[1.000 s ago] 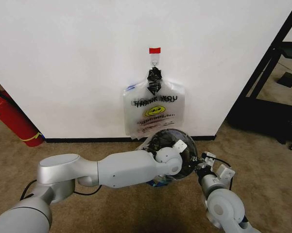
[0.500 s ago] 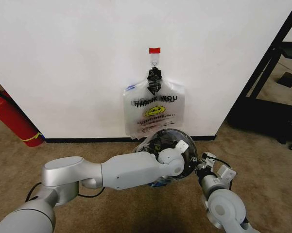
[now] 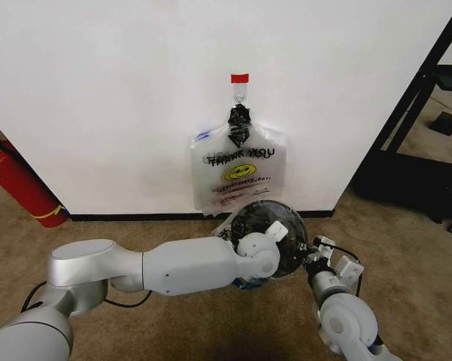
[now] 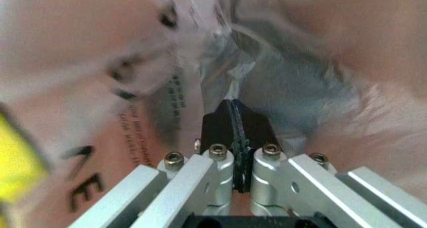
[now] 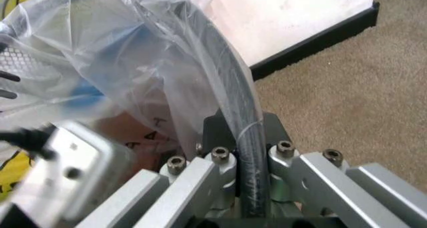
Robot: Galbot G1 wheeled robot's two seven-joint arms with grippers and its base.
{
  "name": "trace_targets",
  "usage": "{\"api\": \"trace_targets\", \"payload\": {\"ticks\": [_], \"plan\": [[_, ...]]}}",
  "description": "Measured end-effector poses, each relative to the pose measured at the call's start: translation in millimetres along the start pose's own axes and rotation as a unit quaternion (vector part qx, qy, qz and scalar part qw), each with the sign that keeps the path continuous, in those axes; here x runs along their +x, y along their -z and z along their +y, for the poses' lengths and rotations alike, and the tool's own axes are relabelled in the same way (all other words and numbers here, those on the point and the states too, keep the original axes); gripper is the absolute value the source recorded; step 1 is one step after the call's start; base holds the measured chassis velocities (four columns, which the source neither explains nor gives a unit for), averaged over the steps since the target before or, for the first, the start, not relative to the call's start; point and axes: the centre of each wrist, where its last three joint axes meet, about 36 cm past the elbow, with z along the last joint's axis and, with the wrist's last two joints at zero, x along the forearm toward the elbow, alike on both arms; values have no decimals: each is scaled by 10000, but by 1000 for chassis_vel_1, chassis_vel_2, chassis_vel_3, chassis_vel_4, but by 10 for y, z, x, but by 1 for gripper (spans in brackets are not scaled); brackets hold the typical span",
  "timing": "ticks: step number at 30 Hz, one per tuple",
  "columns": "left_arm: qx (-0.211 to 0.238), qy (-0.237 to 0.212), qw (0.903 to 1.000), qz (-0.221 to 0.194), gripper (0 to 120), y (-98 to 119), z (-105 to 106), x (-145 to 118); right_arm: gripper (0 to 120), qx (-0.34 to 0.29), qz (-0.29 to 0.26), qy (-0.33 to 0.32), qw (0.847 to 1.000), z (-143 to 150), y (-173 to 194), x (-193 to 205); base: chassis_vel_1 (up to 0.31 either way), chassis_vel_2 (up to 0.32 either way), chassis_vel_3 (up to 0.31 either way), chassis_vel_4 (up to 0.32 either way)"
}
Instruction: Pick up the garbage bag from the wall and place it over the trash bin.
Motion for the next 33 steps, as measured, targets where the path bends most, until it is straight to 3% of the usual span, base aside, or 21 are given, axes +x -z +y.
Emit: {"api": "trace_targets", "payload": {"ticks": [11, 17, 20, 23, 28, 29, 32, 33], "plan": [[192, -99, 9997, -73, 0, 106, 2, 21, 0, 96, -51, 10, 9999, 18, -90, -24, 0, 0, 0, 0], [581, -470, 9950, -665, 0, 159, 78, 338, 0, 37, -52, -122, 9999, -26, -99, -133, 0, 0, 0, 0], [584, -963, 9859, -1237, 0, 113, 74, 708, 0, -64, -21, -182, 9998, -28, -100, -178, 0, 0, 0, 0], [617, -1163, 9805, -1458, 0, 76, 99, 890, 0, -111, -5, -208, 9997, -41, -94, -183, 0, 0, 0, 0], [976, -1282, 9573, -2399, 0, -201, 492, 1190, 0, -611, 203, -411, 9971, -108, 36, -207, 0, 0, 0, 0], [976, -1282, 9573, -2399, 0, -201, 492, 1190, 0, -611, 203, -411, 9971, -108, 36, -207, 0, 0, 0, 0], [1473, -1084, 9359, -3011, 0, -401, 803, 1365, 0, -879, 287, -505, 9944, -118, 117, -224, 0, 0, 0, 0], [1555, -1058, 9329, -3071, 0, -425, 839, 1391, 0, -912, 300, -514, 9941, -114, 128, -226, 0, 0, 0, 0]]}}
